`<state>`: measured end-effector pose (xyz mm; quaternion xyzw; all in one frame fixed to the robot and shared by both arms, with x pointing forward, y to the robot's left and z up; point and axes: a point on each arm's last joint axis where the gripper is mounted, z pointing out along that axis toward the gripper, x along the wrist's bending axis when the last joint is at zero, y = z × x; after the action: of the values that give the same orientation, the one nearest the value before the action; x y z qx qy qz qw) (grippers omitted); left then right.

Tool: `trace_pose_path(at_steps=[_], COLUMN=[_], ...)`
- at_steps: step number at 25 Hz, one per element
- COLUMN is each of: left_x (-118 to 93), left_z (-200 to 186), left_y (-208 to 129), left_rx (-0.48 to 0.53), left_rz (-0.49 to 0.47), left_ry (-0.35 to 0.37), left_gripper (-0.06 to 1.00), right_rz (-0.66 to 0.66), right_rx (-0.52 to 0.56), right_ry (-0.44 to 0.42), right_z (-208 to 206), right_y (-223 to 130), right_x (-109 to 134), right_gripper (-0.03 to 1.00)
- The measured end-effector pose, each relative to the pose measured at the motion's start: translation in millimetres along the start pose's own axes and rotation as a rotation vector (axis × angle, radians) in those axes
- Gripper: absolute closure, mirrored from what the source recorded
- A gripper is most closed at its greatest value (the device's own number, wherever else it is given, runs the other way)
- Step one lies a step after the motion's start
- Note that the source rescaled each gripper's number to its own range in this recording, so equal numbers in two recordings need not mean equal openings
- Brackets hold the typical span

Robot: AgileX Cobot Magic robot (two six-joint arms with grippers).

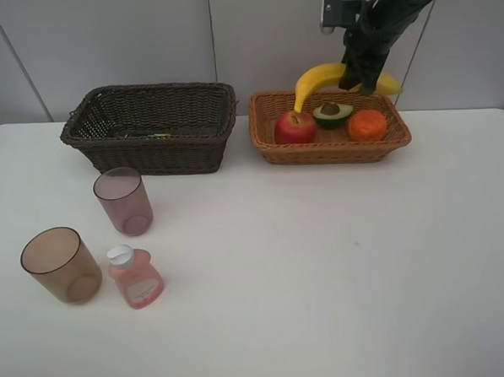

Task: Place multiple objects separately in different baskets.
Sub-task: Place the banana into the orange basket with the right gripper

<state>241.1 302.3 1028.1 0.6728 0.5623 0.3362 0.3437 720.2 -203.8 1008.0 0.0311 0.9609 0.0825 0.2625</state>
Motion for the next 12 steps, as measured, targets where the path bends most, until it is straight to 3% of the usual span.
trace_pose_path(at_steps=[5, 12], left_x=[0, 0], left_z=[0, 0], left_y=[0, 0], left_rx=[0.000, 0.000], left_rz=[0.000, 0.000], left_ry=[0.000, 0.000], left_gripper=[-0.05, -0.05], right_rz=[0.002, 0.003], right_rx=[-0.015, -0.021], right_ry=[-0.071, -0.107], right_z=[17, 33], right_y=[0, -2], right_x=[-4, -4], right_gripper=[0.96, 0.96])
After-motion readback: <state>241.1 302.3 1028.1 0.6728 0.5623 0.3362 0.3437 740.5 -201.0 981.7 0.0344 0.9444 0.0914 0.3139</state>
